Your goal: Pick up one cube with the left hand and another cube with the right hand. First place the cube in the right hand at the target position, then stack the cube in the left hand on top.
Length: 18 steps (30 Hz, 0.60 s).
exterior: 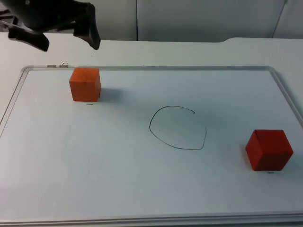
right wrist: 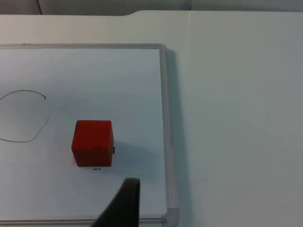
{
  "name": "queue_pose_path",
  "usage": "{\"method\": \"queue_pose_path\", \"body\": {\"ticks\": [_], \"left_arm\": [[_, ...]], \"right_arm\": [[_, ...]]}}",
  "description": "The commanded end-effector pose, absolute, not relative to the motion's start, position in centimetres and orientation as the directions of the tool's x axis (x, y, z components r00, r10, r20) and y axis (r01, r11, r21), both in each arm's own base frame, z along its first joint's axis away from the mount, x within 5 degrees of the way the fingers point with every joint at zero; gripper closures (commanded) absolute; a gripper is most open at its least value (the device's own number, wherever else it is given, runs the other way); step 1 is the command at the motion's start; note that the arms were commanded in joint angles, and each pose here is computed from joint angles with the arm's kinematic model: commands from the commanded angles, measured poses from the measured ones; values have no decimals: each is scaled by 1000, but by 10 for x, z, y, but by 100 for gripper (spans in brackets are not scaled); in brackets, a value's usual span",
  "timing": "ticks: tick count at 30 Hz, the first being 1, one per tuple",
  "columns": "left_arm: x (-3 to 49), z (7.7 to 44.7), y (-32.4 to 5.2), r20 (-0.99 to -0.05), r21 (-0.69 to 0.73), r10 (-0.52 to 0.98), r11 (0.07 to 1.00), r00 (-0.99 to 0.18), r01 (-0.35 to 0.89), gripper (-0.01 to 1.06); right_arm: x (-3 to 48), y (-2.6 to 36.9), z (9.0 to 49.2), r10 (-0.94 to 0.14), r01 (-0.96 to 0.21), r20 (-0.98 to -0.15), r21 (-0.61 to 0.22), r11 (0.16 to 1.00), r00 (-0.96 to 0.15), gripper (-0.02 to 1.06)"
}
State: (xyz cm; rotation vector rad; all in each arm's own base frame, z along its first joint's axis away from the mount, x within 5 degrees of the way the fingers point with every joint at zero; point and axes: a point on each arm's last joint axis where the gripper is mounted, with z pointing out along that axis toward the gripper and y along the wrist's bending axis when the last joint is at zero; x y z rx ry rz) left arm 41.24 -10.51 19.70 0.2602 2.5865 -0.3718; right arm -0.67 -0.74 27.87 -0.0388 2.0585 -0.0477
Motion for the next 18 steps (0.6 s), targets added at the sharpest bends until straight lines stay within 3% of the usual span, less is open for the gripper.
{"method": "queue_pose_path", "body": {"ticks": [1,18], "left_arm": [[416,191,-110,-519,-210,103,947,-849,244,1],[430,128,-128,-508,-161,132,956,-851,245,1]], "right_arm": [[-6,-8,278,-47,7,-886,-57,998,-462,0],[-6,-8,278,-46,8,-886,-56,998,-462,0]]}}
